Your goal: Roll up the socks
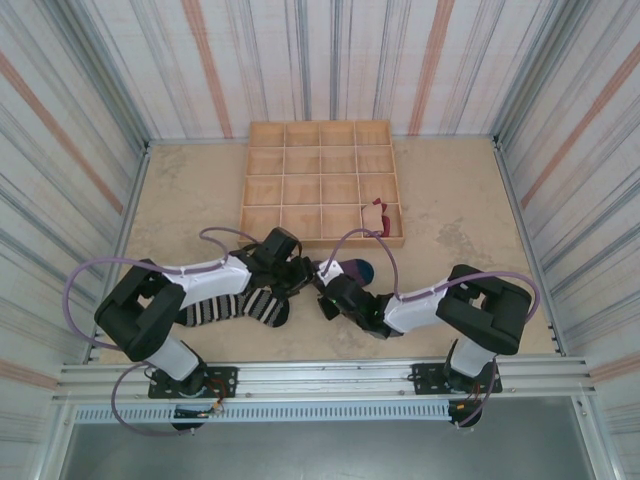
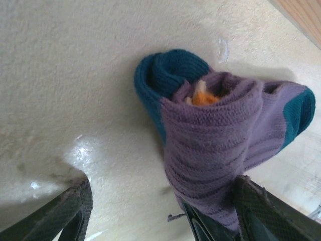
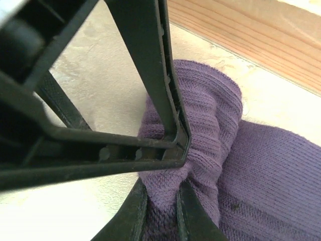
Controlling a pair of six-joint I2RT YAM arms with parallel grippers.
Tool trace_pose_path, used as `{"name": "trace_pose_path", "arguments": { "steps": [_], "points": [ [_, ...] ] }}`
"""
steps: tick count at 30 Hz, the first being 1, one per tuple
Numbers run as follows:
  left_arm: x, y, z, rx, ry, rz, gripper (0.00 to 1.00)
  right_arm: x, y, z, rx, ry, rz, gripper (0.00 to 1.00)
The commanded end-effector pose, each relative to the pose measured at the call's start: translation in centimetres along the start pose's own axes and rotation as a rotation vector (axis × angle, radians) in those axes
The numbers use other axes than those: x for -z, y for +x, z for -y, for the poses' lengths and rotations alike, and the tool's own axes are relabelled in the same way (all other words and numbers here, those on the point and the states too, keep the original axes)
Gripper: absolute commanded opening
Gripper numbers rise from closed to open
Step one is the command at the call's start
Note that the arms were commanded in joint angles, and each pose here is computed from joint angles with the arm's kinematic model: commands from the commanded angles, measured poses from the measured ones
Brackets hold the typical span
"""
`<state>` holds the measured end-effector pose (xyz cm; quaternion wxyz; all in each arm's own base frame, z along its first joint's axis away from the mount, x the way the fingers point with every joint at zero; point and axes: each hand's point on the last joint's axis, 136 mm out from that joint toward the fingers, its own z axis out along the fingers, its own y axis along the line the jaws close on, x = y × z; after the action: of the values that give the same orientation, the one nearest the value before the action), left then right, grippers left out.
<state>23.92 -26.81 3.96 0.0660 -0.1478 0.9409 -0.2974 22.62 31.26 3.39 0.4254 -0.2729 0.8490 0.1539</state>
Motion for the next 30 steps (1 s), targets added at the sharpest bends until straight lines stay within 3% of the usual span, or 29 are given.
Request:
{"name": "trace_pose_path", "arguments": {
  "steps": [1, 9, 19, 30],
  "points": [
    [-0.2, 1.3, -1.8, 0.042, -0.039, -0.057, 0.75, 0.8, 10.5, 3.3, 0.054, 0.091, -0.345, 0.00],
    [1.5, 0.3, -0.8, 0.034, 0.025, 0.026, 0.74, 1.0, 10.2, 3.1, -0.050, 0.014, -0.335, 0.00],
    [2.9, 0.0, -0.7, 0.033, 0.047, 0.062, 0.75, 2.5, 10.1, 2.3, -0.396, -0.222, -0.456, 0.00],
    [3.0, -0.1, -0.3, 0.034, 0.053, 0.064, 0.74, 4.8, 10.7, 3.9, -0.753, -0.275, -0.517, 0.00]
  ]
}}
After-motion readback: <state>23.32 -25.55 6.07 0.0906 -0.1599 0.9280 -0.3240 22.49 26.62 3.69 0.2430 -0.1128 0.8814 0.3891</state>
